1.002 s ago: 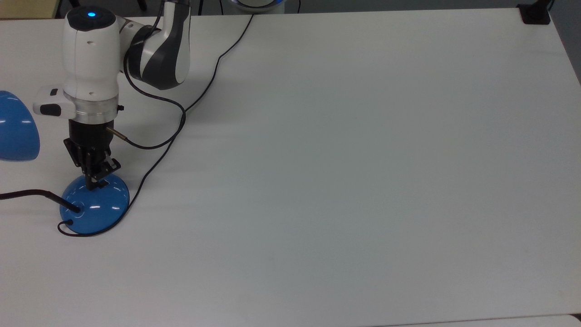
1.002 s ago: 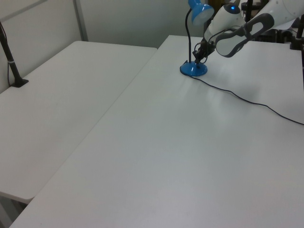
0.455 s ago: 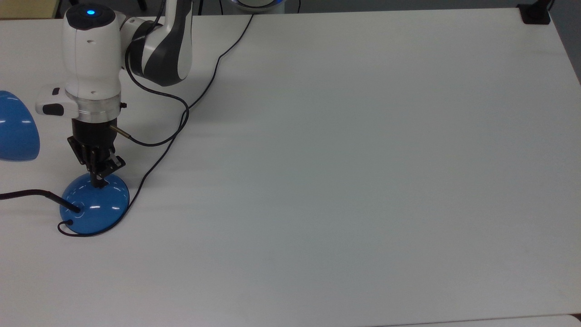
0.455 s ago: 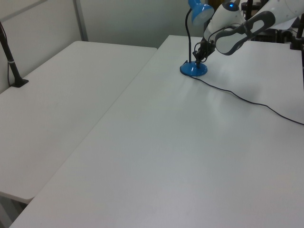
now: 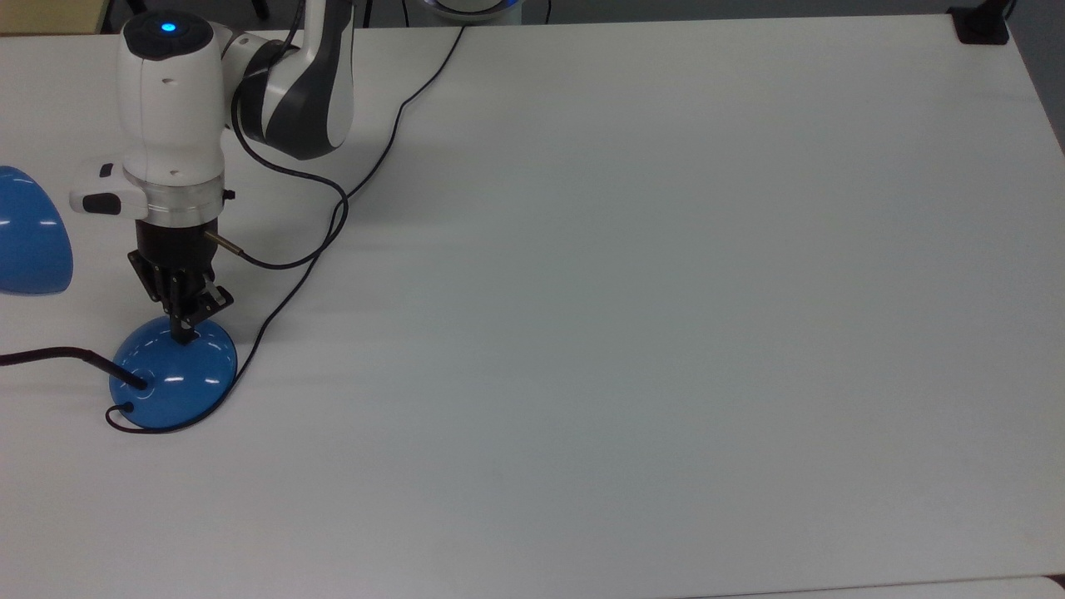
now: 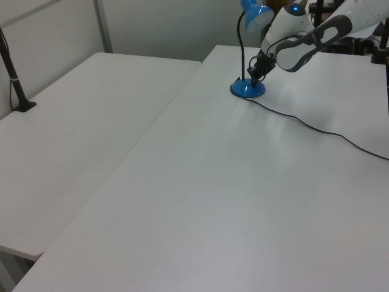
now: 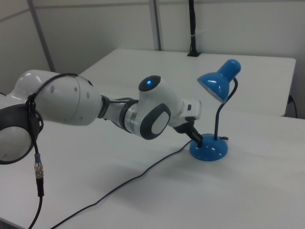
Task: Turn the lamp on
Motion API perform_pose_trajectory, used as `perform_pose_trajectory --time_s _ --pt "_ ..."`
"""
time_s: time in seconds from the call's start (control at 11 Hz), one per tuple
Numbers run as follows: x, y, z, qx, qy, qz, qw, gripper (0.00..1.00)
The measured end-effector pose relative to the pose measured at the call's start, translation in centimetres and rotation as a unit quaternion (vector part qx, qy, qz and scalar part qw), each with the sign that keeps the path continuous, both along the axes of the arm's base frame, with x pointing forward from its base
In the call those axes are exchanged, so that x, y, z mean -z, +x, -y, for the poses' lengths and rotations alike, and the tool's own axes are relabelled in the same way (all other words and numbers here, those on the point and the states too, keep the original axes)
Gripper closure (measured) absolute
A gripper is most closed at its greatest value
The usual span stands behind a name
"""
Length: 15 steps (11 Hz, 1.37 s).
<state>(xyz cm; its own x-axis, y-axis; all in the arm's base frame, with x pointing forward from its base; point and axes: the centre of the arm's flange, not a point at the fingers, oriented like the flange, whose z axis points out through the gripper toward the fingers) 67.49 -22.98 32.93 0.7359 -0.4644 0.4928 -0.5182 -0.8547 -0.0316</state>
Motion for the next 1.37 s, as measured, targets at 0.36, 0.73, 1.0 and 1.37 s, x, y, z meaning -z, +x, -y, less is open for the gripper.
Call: perform_pose_trajectory --time_s 0.36,0.73,1.0,1.37 --pt "0.4 0.1 0.0 -0.001 -0.002 0.006 1.0 0.99" --pt "0.5 0.2 0.4 -0.001 -0.006 0.019 0.9998 0.99" --pt "0.1 0.3 0.6 -0.002 -0.009 0.023 0.9997 0.99" --pt "-5.1 1.2 -7.1 -0.054 0.027 -0.031 0.9977 0.99"
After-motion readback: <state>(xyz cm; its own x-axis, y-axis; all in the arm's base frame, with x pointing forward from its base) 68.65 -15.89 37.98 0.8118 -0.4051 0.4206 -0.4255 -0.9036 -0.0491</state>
